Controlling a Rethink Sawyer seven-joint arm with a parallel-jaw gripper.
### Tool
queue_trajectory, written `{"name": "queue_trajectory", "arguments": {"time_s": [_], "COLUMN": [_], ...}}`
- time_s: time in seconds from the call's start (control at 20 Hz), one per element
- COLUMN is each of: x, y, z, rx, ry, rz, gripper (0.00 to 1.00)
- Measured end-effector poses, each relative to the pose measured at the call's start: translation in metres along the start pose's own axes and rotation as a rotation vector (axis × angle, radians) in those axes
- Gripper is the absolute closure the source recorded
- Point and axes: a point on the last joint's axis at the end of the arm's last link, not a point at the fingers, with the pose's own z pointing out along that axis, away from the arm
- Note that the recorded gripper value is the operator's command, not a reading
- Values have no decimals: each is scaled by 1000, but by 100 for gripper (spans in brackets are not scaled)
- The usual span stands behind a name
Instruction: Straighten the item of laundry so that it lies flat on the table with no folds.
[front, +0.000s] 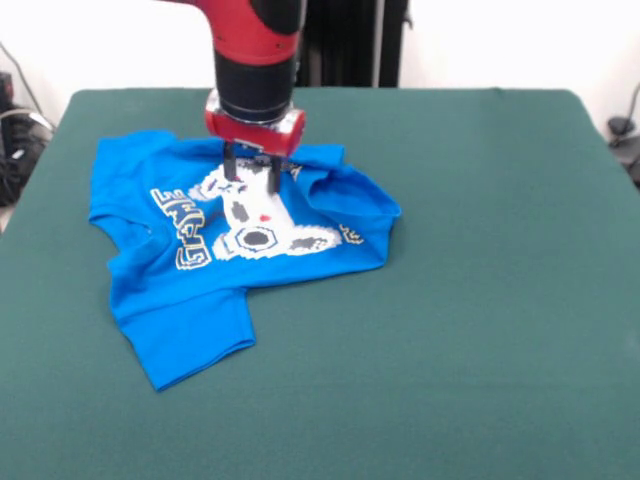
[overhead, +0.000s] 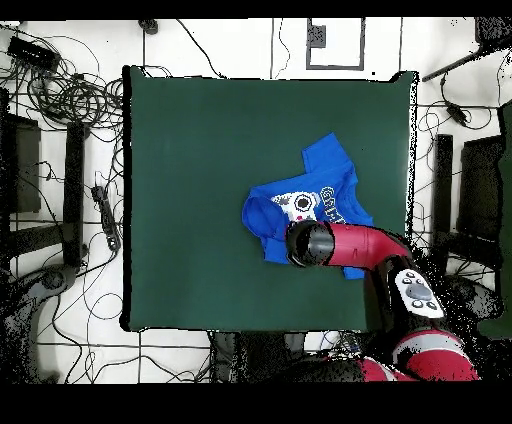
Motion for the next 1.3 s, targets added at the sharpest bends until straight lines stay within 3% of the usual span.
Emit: {"name": "queue_trajectory", "arguments": {"time_s": [0.5,1.3], "x": [9,9], "y": [31,34], "z": [11,9], "rx": [-10,14], "ry": [-20,-26], "rz": [-55,-47], "gripper": [0,0]}}
